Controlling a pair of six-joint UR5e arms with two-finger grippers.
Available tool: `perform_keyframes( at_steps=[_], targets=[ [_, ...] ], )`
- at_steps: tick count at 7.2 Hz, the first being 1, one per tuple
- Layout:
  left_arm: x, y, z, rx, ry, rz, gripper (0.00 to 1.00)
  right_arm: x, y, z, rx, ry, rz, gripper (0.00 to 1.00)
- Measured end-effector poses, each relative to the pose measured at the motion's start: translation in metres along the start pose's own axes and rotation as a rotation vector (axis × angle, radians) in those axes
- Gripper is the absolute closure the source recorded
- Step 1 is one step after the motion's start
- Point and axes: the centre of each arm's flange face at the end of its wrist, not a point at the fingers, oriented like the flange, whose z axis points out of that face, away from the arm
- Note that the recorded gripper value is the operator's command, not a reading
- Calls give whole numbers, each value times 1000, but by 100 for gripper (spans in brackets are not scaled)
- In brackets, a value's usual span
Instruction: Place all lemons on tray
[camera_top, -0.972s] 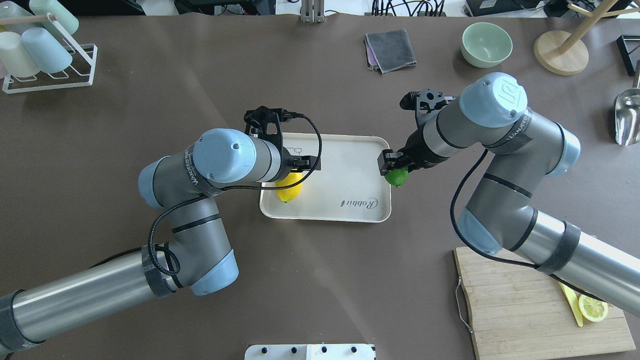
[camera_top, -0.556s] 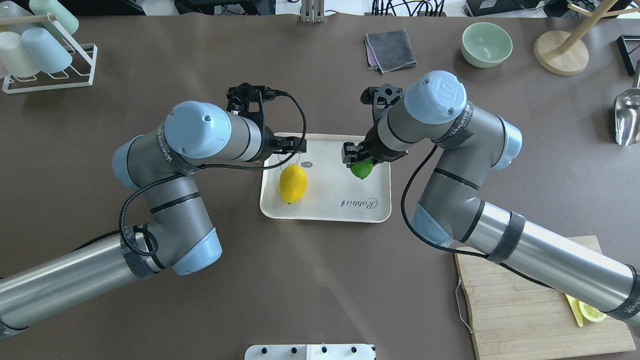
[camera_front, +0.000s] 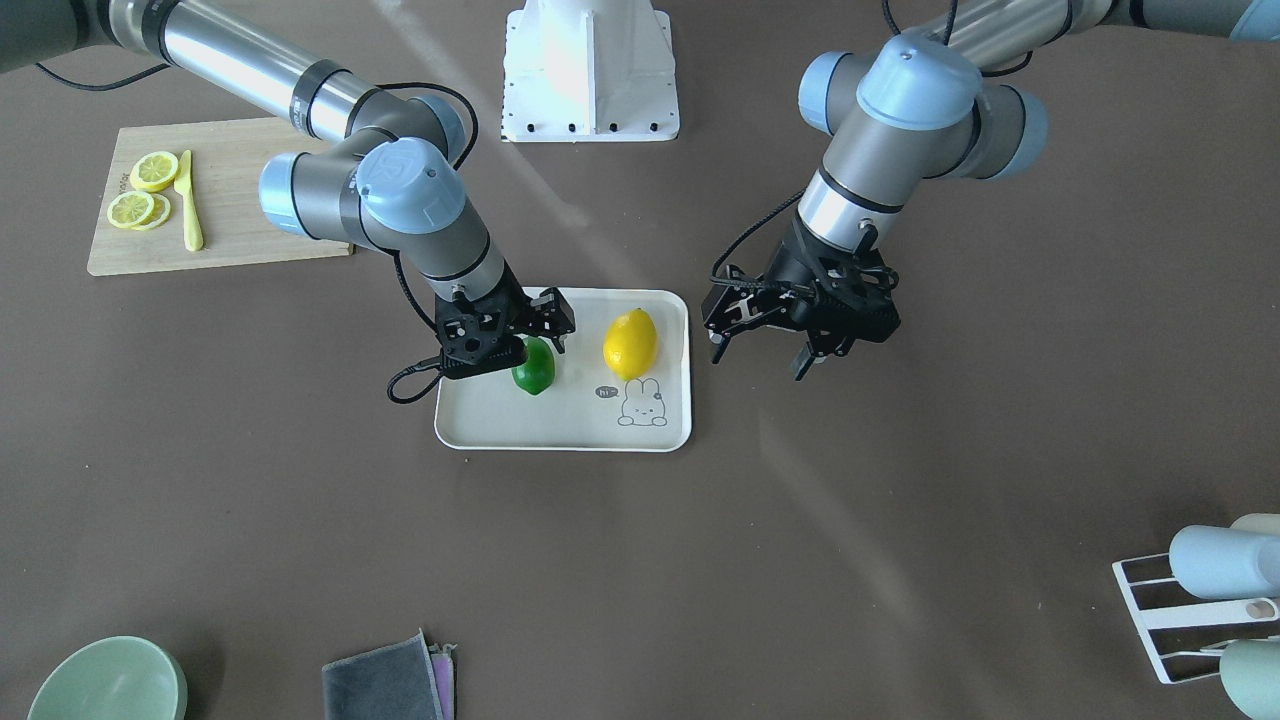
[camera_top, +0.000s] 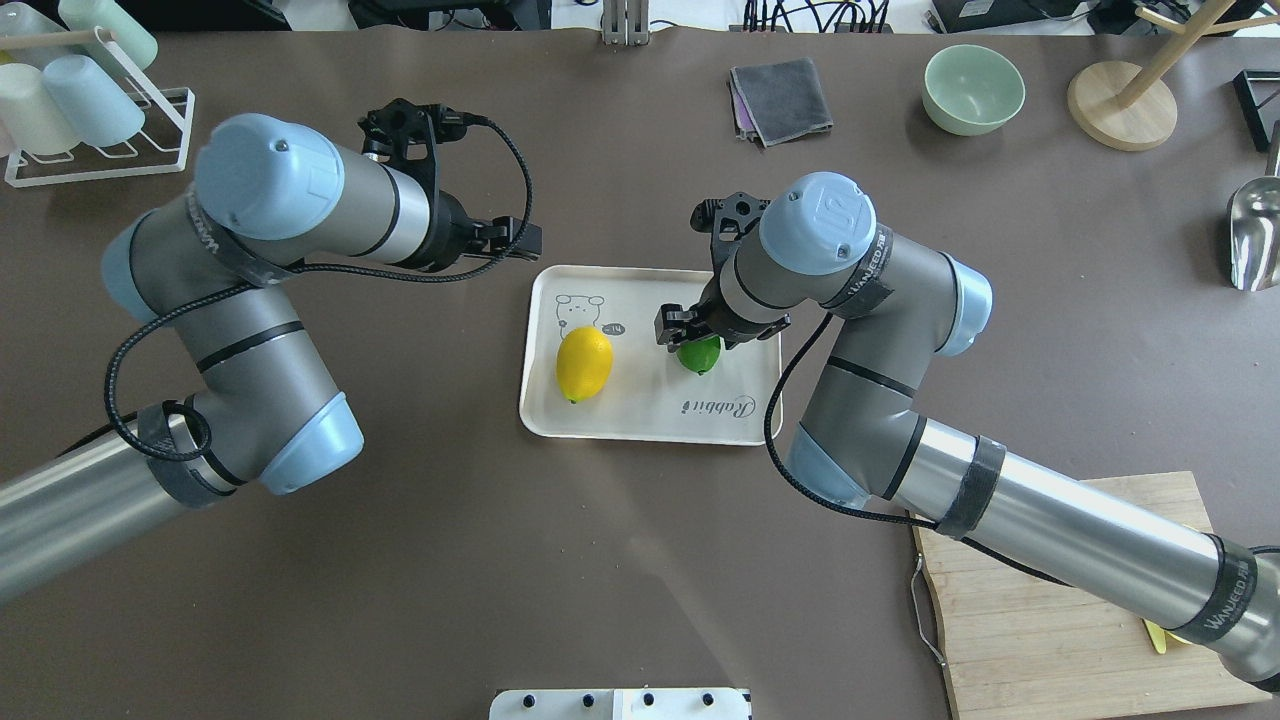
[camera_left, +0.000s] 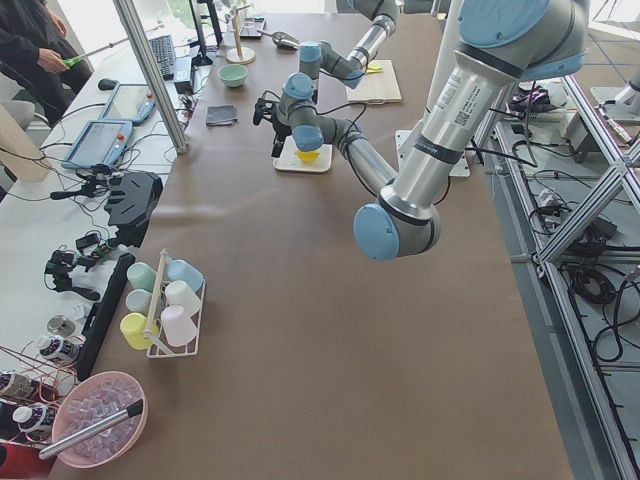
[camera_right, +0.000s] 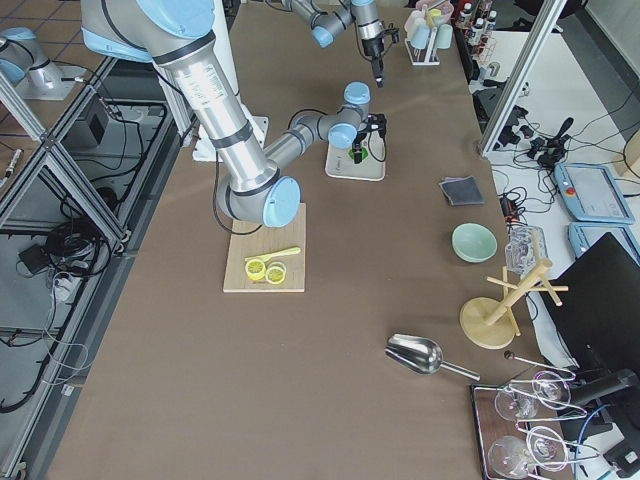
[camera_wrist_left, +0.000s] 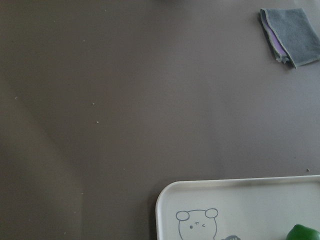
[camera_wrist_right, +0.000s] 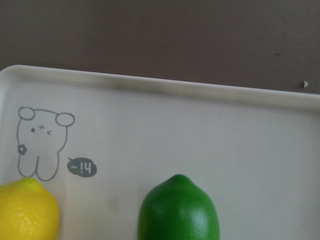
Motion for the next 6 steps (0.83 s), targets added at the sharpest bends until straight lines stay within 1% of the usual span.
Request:
perform_keyframes(
  at_steps=[1,2,3,4,5,6],
  targets=[
    [-30,-16,-12,0,-35,108,2,9,-16,-22,-9,-22,22,0],
    [-67,-27,-24,-1,-71,250,2,26,-40,-58,-19,-47,40,0],
    [-106,-32,-37,-7,-104,348,2,47,-60,-92,-17,-50,31,0],
    [-144,-33,-53,-17,-126,375,2,74,-80,-117,-9,-25,-9,0],
    [-183,-28,-76,-21,-146,360,2,114,-100,-141,-5,3,-63,0],
    [-221,-18,-99,-18,-173,329,2,172,-116,-168,-11,12,-123,0]
  ],
)
